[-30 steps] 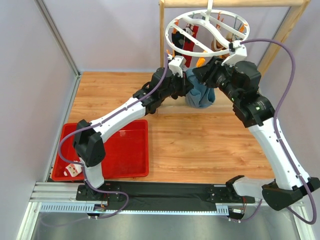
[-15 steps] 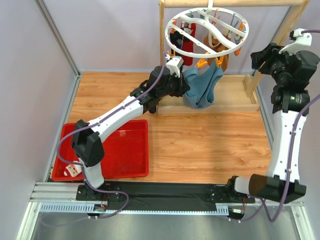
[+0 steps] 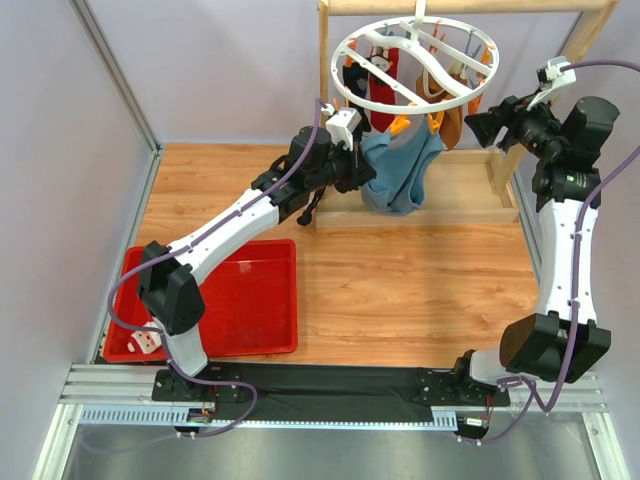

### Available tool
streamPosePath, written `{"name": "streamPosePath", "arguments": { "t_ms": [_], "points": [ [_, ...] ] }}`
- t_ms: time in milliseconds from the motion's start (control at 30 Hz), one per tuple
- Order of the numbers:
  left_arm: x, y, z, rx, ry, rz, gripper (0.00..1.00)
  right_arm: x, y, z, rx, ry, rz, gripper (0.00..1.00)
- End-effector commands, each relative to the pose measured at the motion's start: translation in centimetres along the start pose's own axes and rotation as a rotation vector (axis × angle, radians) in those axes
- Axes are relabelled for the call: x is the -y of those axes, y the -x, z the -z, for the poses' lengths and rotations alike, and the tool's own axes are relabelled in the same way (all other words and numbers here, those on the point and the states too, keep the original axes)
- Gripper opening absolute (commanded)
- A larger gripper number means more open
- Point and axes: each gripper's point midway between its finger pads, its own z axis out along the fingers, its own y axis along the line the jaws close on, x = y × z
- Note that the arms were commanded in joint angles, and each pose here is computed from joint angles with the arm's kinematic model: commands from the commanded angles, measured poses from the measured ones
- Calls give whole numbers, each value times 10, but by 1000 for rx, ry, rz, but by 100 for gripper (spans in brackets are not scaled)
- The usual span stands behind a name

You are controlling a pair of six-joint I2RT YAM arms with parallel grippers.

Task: Clip the socks to the hanger
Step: Open the clamp at the hanger.

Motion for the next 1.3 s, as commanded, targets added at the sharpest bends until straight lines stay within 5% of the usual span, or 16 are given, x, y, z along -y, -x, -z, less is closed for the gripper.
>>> {"name": "streamPosePath", "arguments": {
  "t_ms": [0,567,800,933,1067,1133,1200,1267],
  "points": [
    [28,47,23,103,-75,-8,0,-17,26,-5,64,92,128,63],
    [28,52,29,109,-84,2,0,-25,47,-28,107,169,161,50],
    [25,53,31,107,-85,12,0,-33,42,-32,106,204,127,29],
    [20,52,34,97,-70,19,0,-39,46,-32,127,203,87,4],
    [11,57,44,91,-50,46,32,-37,53,-28,107,125,-41,0],
    [3,59,53,78,-27,59,63,-35,47,-24,63,54,-126,0],
    [2,68,67,85,-15,46,76,-35,48,-18,51,-1,-151,0],
    [1,64,81,58,3,26,79,-45,44,-10,20,-35,-155,0]
  ]
}}
